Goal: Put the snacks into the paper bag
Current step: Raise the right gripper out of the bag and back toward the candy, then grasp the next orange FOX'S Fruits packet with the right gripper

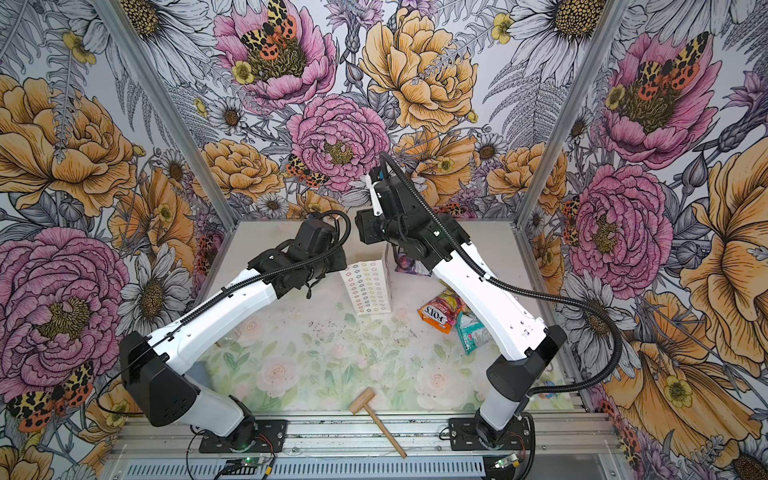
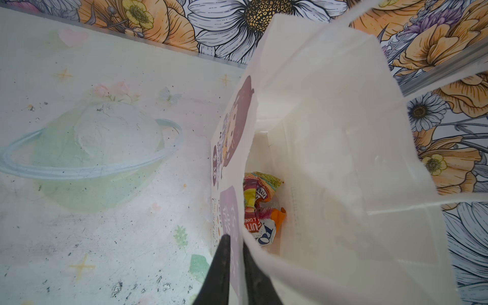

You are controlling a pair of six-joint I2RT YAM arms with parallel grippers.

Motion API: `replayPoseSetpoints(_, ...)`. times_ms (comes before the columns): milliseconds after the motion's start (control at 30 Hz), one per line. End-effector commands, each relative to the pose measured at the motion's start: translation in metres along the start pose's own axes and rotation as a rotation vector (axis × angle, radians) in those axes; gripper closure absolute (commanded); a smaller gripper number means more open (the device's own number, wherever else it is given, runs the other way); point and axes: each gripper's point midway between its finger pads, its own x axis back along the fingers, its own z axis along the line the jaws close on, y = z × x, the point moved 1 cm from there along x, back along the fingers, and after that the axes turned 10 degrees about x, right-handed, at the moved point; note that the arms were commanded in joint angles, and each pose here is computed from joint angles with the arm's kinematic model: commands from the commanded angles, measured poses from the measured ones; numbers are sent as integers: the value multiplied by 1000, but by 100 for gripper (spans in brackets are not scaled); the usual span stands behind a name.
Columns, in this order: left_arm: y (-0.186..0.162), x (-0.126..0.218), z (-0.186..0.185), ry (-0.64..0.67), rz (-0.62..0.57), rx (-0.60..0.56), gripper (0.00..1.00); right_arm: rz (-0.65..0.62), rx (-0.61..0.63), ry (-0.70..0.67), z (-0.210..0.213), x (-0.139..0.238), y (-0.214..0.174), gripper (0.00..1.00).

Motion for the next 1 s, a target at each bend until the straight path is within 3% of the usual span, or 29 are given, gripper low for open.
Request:
replayPoseSetpoints(0,6,3,-5,-10,-27,15,86,-21,12,-23,-12,12,2,42)
replayPoseSetpoints(267,7,4,-8,-21,-26,17,86,-24,-37,-108,-54,40,-12,39)
replayPoseSetpoints(467,7,4,-8,-22,-25,13,90,35,-113,-185,-93,50,-50,34)
replayPoseSetpoints(633,7,3,-10,-25,-22,9,92,136,-203,-168,-109,39,-94,31)
replayPoseSetpoints(967,7,0,-11,-27,-14,7,96,465,-379,-228,-121,8,-223,10)
